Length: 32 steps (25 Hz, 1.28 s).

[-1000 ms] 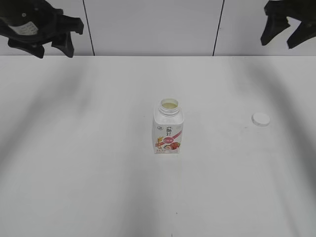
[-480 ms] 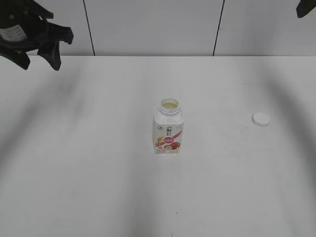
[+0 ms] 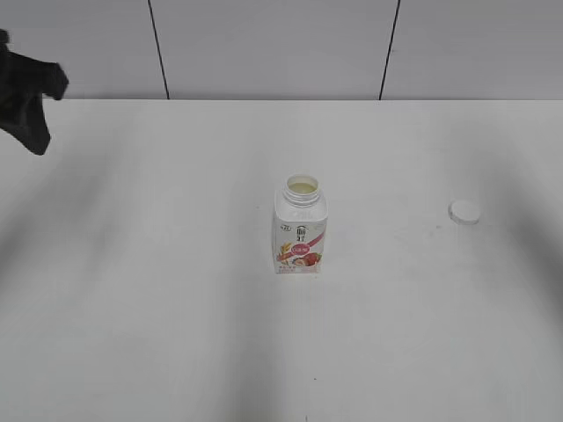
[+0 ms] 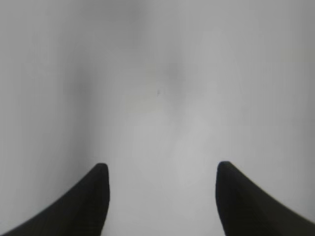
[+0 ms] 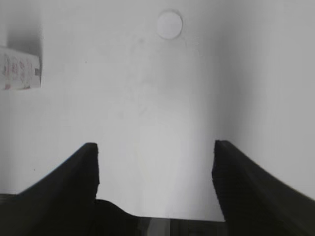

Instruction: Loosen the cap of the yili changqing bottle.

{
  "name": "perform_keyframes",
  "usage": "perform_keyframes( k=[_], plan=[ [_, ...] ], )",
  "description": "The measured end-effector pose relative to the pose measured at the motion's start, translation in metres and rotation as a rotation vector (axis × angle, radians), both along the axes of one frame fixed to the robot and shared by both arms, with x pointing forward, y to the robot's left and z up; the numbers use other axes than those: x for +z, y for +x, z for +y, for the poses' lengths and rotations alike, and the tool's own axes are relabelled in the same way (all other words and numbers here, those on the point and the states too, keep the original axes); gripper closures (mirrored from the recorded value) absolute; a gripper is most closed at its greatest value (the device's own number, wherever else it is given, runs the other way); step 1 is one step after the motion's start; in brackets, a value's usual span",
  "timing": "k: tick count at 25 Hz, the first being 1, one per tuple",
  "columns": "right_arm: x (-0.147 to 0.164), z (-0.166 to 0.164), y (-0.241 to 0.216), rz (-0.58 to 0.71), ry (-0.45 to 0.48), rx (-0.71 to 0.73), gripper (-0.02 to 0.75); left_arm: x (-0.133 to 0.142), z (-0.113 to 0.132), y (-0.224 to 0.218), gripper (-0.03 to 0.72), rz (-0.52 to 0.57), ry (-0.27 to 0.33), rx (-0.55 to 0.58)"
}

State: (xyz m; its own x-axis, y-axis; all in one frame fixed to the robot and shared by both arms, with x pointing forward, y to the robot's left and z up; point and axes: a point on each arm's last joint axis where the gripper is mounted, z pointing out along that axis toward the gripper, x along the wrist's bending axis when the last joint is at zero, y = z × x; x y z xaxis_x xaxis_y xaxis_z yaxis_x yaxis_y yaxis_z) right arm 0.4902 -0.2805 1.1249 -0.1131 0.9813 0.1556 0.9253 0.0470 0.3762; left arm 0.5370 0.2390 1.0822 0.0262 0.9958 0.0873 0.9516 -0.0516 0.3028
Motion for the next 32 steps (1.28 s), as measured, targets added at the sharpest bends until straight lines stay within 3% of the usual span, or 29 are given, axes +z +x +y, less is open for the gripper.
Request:
perform_keyframes(
  k=[9, 13, 22, 32],
  plan=[
    [-0.018, -0.002, -0.085, -0.021, -0.021, -0.002, 0.173, 0.026, 0.024, -0.101, 0.263, -0.199, -0.073, -0.010],
    [-0.020, -0.003, -0.117, -0.080, -0.035, 0.006, 0.173, 0.022, 0.034, -0.143, 0.263, -0.266, -0.090, -0.012],
    [-0.007, -0.003, -0.189, -0.345, -0.036, 0.010, 0.173, 0.003, 0.057, -0.225, 0.263, -0.481, -0.119, -0.034],
    [-0.052, -0.003, -0.235, -0.438, -0.044, 0.034, 0.173, -0.021, 0.069, -0.275, 0.263, -0.662, -0.136, -0.079]
  ],
)
